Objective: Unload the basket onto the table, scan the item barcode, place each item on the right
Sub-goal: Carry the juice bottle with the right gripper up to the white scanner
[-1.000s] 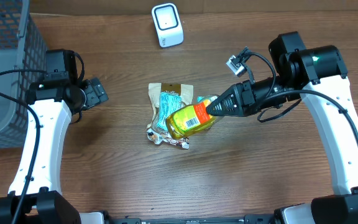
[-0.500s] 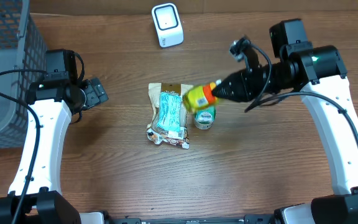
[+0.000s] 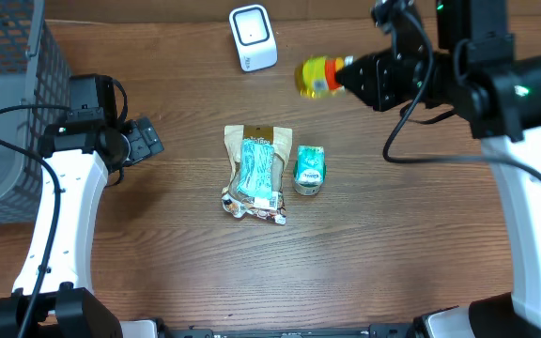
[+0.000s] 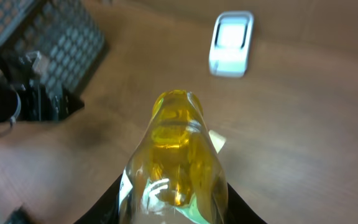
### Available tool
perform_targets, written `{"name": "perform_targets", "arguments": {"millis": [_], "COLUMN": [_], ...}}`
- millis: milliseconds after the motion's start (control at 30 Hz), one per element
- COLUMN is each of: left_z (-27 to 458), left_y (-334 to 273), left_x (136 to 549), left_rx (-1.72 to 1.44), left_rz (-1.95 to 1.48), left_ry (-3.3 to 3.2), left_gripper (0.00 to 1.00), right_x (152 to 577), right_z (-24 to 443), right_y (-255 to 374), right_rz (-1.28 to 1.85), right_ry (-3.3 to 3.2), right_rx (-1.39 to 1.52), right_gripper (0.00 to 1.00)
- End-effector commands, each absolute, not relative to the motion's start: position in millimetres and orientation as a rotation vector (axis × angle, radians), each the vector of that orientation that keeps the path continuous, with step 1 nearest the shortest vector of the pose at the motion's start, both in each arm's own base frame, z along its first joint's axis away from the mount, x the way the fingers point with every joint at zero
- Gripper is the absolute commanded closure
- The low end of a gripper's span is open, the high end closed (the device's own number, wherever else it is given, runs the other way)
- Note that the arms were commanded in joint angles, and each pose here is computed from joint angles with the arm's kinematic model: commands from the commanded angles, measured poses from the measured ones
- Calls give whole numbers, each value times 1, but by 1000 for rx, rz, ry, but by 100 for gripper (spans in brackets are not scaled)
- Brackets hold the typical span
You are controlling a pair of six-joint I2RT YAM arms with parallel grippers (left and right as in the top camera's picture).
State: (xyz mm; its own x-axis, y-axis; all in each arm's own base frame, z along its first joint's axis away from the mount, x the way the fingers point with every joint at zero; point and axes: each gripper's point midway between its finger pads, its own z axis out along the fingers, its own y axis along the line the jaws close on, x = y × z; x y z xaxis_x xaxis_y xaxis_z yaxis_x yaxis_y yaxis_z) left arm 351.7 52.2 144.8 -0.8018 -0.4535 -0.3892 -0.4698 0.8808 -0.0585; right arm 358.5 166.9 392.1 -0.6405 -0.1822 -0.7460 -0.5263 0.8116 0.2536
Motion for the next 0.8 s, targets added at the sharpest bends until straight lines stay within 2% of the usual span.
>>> {"name": "perform_targets", "arguments": {"millis": [0, 133, 300, 367, 500, 600, 767], "left_z": [152, 152, 152, 152, 152, 152, 152], "left_y": [53, 53, 53, 53, 53, 53, 53], "left_x": [354, 354, 354, 354, 354, 354, 354], "left_rx": [-658, -658, -658, -658, -658, -659, -658], "left_rz": [66, 66, 66, 66, 66, 66, 66], "left_ry": [2635, 2635, 2635, 2635, 2635, 2635, 2635], "left_gripper": [0, 0, 1, 0, 0, 0, 1], "right_x": [360, 365, 385, 398, 432, 457, 490], "right_z": [438, 443, 420, 405, 369, 340, 303], "right_y": [163, 175, 201, 213, 226, 237, 262], "right_rz": [457, 376, 340, 302, 114, -22, -82], "right_ry": [2124, 2067, 2061, 2060, 2060, 2044, 1994], "right_rx": [-481, -577, -709, -768, -891, -985, -1087], "right_gripper": [89, 89, 85, 85, 96, 96, 96]}}
